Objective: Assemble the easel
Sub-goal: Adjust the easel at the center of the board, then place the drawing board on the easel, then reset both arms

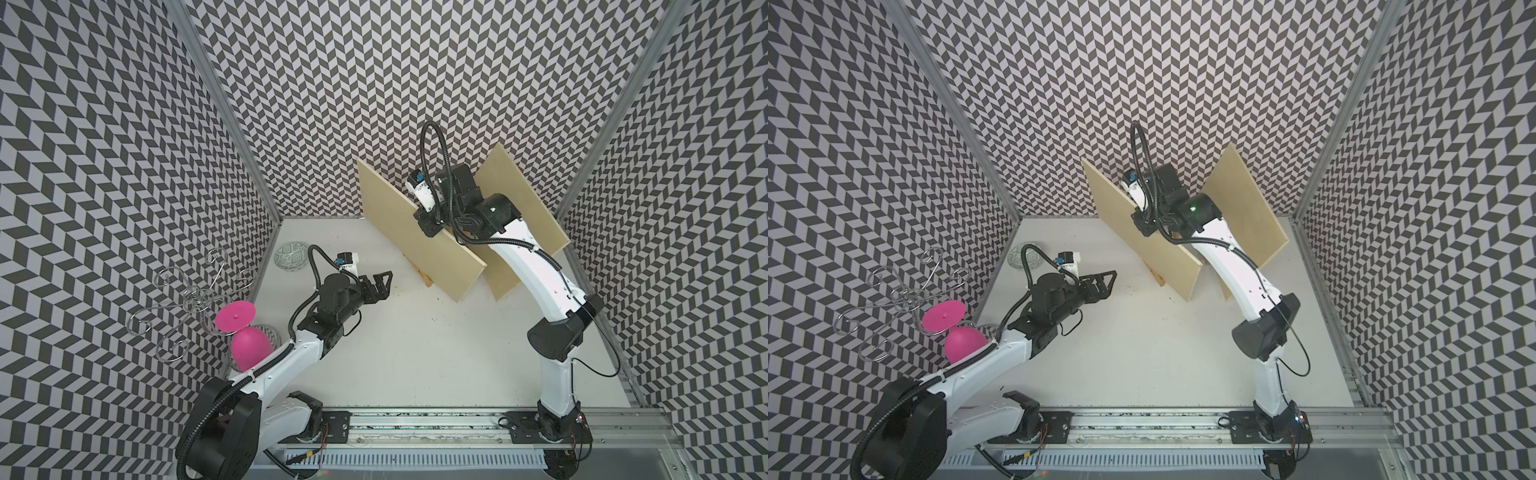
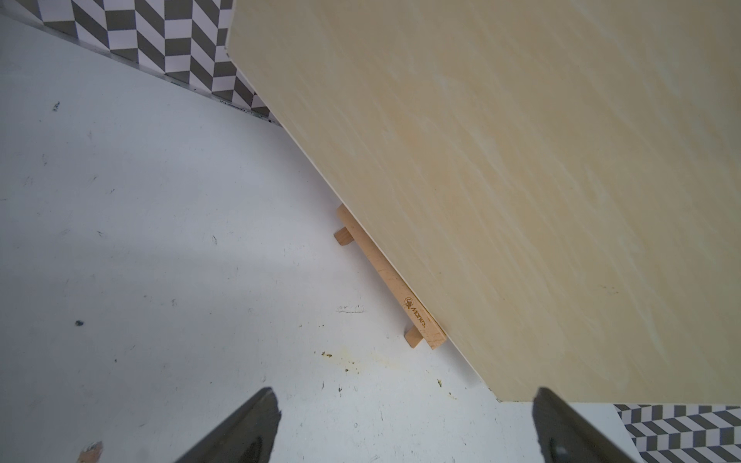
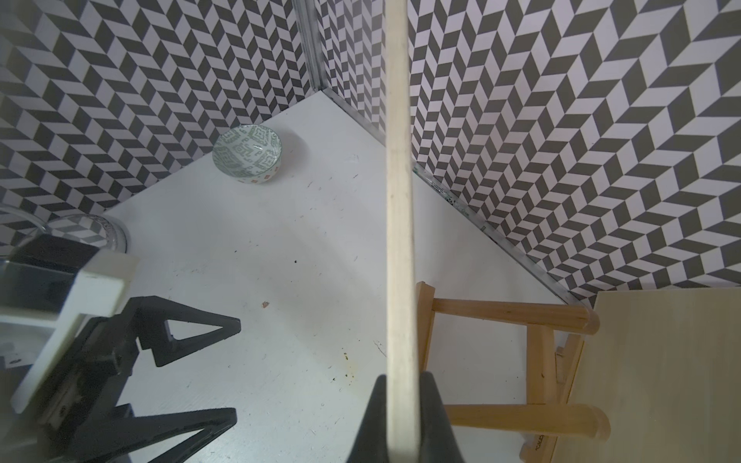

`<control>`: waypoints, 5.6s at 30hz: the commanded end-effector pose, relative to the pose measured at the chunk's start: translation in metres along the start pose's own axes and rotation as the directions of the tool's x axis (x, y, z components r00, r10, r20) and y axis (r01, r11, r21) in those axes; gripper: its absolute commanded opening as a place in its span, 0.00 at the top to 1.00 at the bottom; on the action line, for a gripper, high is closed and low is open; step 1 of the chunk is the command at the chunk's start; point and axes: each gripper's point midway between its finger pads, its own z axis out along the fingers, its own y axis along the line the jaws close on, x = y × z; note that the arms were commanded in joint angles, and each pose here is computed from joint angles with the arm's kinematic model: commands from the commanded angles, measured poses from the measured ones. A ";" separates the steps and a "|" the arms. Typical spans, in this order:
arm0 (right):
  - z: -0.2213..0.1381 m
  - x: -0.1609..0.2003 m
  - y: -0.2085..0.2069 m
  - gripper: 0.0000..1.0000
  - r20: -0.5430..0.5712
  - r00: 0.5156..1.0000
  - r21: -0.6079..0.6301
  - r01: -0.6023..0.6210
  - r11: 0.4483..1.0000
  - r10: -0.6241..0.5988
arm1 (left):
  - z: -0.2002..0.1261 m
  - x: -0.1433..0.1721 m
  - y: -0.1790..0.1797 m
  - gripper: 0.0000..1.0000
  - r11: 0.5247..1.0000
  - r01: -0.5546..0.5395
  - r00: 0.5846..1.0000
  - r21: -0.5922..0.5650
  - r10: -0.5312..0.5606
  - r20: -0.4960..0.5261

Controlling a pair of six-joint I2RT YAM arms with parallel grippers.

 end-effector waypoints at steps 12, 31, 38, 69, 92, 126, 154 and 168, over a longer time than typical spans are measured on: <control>-0.040 -0.063 -0.051 1.00 0.269 0.947 0.078 -0.204 0.976 0.176 | -0.001 -0.001 -0.005 0.00 1.000 0.016 1.000 0.023 -0.017 0.003; 0.018 -0.006 -0.052 0.96 0.104 0.968 0.017 -0.232 0.973 0.229 | 0.003 0.005 0.002 0.00 0.999 0.037 0.999 0.000 -0.037 -0.011; 0.040 0.011 -0.053 0.78 0.074 0.970 -0.006 -0.233 0.972 0.233 | 0.002 0.003 0.003 0.00 1.000 0.027 1.000 -0.015 -0.027 -0.002; 0.063 0.052 -0.109 0.38 0.055 0.968 0.119 -0.249 0.961 0.244 | 0.002 0.003 0.007 0.00 0.999 0.025 1.000 -0.035 -0.025 -0.001; -0.130 -0.053 -0.111 0.06 0.481 0.854 0.137 -0.297 0.945 0.198 | -0.019 -0.032 0.009 0.00 0.996 -0.002 0.997 -0.092 0.010 0.078; -0.189 0.369 -0.246 0.01 0.695 0.593 0.540 -0.804 0.250 0.406 | -0.036 -0.071 0.170 0.00 0.697 -0.262 0.887 -0.668 0.447 0.119; -0.079 0.335 -0.181 0.01 0.608 0.776 0.483 -0.530 0.697 0.168 | -0.047 -0.055 0.185 0.00 0.751 -0.290 0.802 -0.593 0.529 0.278; -0.073 0.330 -0.188 0.01 0.600 0.784 0.523 -0.533 0.665 0.156 | -0.044 -0.055 0.186 0.00 0.749 -0.294 0.805 -0.594 0.529 0.269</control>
